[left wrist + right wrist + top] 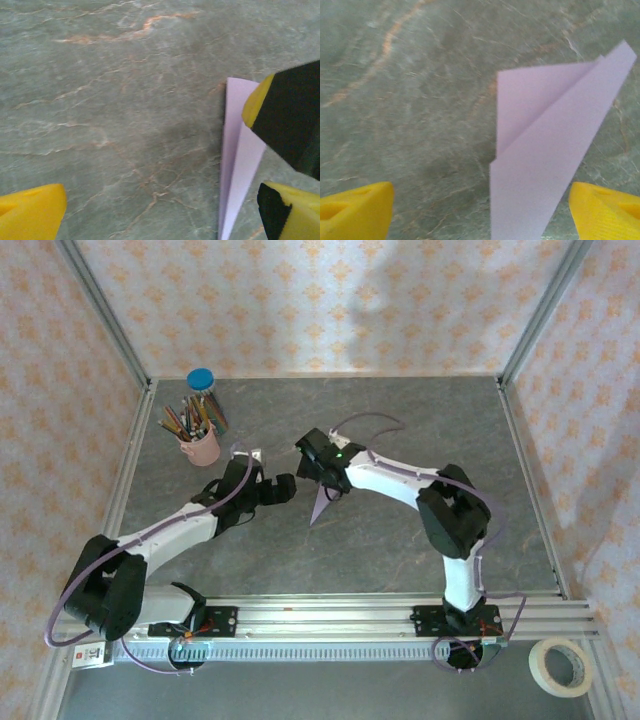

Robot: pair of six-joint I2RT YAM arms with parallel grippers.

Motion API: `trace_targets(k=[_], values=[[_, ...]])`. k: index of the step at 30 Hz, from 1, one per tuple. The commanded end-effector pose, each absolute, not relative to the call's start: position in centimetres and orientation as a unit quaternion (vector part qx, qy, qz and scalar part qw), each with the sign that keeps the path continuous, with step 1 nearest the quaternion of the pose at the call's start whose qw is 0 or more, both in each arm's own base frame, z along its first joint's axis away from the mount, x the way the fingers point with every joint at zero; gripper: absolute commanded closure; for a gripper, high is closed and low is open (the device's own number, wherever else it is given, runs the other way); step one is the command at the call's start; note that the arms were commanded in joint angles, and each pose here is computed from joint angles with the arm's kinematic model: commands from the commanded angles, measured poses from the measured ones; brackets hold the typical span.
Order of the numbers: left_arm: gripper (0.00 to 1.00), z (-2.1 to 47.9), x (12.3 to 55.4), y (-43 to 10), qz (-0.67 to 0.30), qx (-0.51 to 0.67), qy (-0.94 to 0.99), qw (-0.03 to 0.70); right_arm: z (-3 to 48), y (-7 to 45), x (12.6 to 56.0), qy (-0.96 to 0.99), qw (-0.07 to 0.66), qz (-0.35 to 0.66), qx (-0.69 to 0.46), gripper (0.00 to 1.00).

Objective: Fold a paper plane with a square sheet of paper (pick it up from the middle)

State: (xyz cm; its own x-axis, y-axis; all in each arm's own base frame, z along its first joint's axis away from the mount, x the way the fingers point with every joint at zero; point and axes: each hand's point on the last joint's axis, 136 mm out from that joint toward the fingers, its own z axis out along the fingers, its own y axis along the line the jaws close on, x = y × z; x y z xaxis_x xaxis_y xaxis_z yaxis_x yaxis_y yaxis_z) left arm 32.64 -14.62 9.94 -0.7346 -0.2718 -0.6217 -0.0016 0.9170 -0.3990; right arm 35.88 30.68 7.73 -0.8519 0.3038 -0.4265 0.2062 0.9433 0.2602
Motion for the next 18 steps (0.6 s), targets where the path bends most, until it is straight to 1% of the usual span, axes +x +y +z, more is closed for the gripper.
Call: trace_targets(k=[1, 7, 18], values=[[0.01, 11.3, 33.4, -13.3, -0.183, -0.107, 0.893, 0.398, 6.9, 28.3, 36.1, 0.954, 0.246, 0.036, 0.169, 0.09], [0.01, 9.6, 33.2, -12.7, -0.179, -0.126, 0.897, 0.384, 5.3, 27.1, 35.5, 0.957, 0.236, -0.006, 0.17, 0.09], [0.01, 7.8, 34.1, -14.4, -0.195, -0.108, 0.913, 0.342, 4.2, 26.9, 35.2, 0.966, 0.215, -0.035, 0.141, 0.09]])
